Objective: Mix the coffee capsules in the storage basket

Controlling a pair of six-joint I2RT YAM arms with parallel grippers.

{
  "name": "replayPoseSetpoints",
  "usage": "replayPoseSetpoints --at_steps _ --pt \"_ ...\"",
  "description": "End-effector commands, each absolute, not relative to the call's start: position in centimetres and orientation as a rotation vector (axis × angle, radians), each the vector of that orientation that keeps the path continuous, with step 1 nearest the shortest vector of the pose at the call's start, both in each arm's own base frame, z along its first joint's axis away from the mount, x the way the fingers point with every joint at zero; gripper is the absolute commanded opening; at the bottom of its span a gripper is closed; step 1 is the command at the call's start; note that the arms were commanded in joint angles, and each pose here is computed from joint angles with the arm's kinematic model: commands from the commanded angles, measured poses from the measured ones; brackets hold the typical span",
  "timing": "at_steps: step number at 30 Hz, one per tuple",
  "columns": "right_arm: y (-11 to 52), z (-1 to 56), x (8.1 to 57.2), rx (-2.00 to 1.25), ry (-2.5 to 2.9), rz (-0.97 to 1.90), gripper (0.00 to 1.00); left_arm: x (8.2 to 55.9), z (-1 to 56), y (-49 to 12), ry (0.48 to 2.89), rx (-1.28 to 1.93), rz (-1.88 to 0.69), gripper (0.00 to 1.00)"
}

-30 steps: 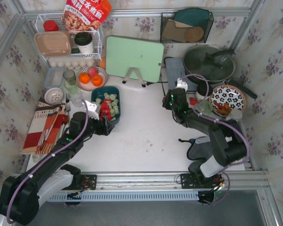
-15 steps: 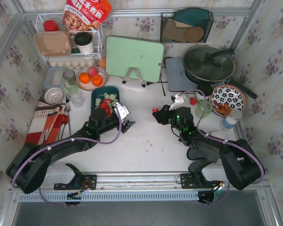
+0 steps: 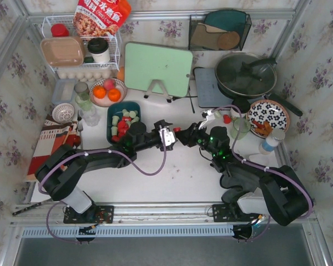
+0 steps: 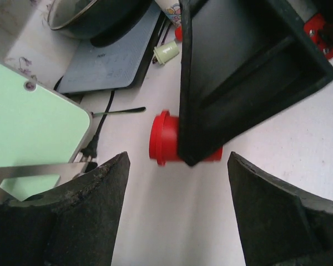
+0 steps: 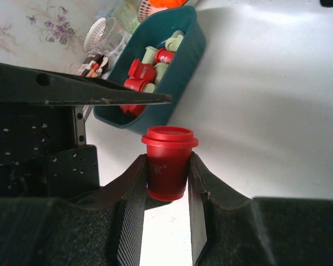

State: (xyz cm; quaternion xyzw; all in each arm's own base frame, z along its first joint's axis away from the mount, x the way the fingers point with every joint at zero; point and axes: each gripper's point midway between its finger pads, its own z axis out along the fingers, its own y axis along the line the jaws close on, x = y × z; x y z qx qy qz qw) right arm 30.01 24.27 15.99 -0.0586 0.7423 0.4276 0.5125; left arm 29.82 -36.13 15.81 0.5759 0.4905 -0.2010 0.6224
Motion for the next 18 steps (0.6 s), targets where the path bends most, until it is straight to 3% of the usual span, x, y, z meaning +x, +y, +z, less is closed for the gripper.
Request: replayPoseSetpoints --at_steps 1,10,13,18 --pt "25.3 17.2 29.6 -0.175 1.75 1.093 0.13 30.5 17.1 -37.0 1.034 1.336 -0.387 0.74" --pt "25.8 17.2 29.3 -0.187 1.751 1.108 0.13 29.9 17.0 -37.9 0.995 1.387 -0.336 0.66" --pt "25.9 17.2 29.3 -0.192 1.753 1.112 0.14 29.8 16.9 -38.1 0.992 1.39 -0.322 0.54" --pt "25.7 17.3 29.2 -0.197 1.747 1.106 0.2 30.1 16.7 -37.8 1.015 1.381 -0.297 0.24"
